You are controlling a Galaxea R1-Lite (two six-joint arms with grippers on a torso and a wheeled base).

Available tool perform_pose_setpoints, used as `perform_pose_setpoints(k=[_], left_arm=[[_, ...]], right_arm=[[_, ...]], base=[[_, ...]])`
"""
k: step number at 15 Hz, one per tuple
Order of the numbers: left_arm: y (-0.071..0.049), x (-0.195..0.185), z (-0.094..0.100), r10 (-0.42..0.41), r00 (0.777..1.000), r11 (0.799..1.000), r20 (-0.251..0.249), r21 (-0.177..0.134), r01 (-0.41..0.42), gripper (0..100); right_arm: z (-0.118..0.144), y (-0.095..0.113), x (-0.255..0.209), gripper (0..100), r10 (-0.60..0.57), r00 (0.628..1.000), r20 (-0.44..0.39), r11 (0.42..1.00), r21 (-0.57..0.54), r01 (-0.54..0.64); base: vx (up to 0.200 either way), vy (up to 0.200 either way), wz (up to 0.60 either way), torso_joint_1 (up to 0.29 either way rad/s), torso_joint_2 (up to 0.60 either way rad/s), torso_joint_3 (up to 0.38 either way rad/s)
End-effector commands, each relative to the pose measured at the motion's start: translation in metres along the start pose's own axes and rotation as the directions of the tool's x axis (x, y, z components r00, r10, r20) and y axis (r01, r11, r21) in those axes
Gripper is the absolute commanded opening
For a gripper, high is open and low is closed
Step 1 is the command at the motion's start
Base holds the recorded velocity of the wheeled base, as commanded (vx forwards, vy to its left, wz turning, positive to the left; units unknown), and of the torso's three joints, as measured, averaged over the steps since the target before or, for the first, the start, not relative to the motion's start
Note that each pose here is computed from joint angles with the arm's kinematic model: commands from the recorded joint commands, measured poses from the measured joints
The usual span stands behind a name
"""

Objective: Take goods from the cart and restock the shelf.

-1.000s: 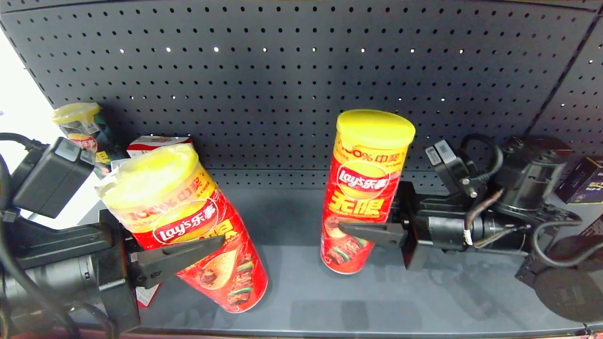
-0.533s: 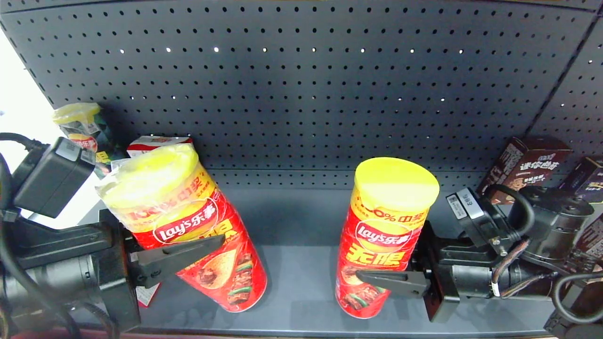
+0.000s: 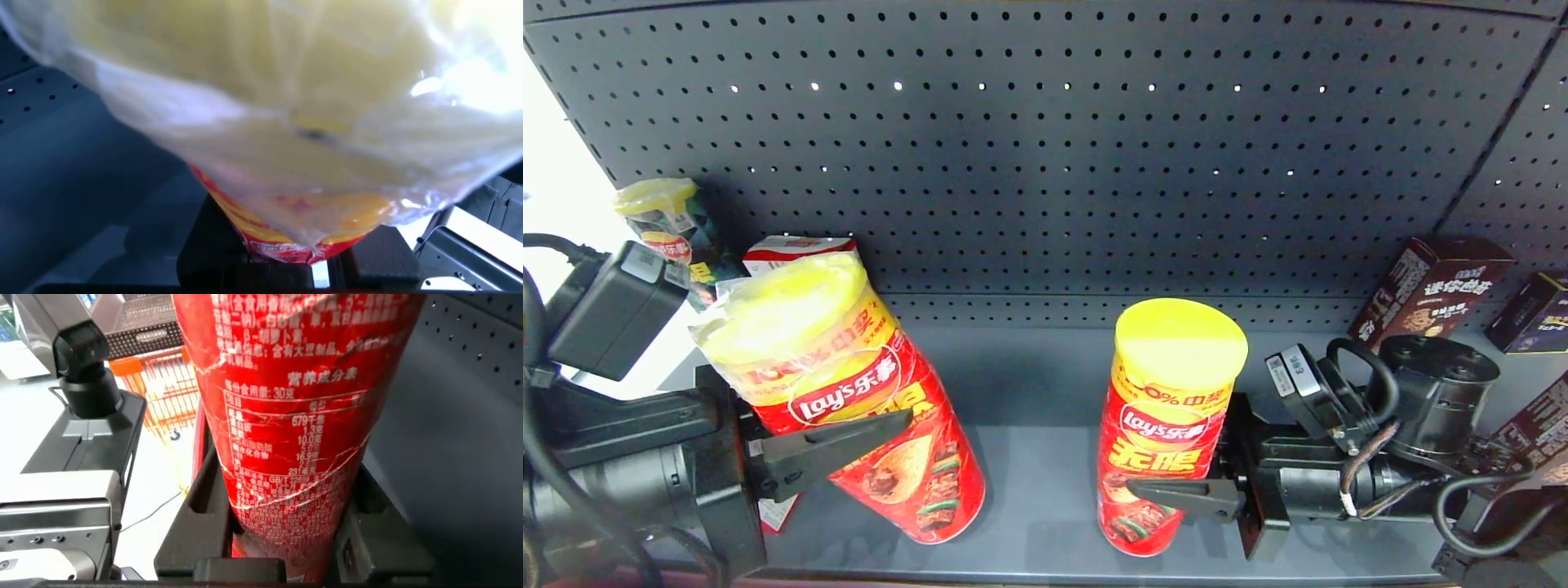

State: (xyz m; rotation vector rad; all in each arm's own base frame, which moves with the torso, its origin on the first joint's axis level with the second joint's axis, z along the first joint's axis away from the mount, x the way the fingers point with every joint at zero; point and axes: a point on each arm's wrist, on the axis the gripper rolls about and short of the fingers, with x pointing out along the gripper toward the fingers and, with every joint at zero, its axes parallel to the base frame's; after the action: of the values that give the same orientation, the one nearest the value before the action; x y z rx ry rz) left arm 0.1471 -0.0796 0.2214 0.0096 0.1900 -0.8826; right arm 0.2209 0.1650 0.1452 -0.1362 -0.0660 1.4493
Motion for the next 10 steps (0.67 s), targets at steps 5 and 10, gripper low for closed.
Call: perform_pose_setpoints(k=[5,10], left_arm=[[0.0000,-0.0001,-0.0002,0.001,1.000,1.000,0.000,-0.002,-0.001,0],[-0.0001,-0.0005,0.0009,0.001,1.000,1.000,0.004,0.001,-0.001,0]], right_arm=[[-0.0092,-0.0020,0.0039,0,0.006,1.000,-0.019,1.000,0.023,-0.006],[-0.0034,0.0019,-0.0021,100,-0.011,1.000,-0.011,1.000,0.009,0.011]], base=[[0.000,0.000,0.00,0.000,0.00,0.000],[0.000,0.000,0.00,0.000,0.00,0.000]])
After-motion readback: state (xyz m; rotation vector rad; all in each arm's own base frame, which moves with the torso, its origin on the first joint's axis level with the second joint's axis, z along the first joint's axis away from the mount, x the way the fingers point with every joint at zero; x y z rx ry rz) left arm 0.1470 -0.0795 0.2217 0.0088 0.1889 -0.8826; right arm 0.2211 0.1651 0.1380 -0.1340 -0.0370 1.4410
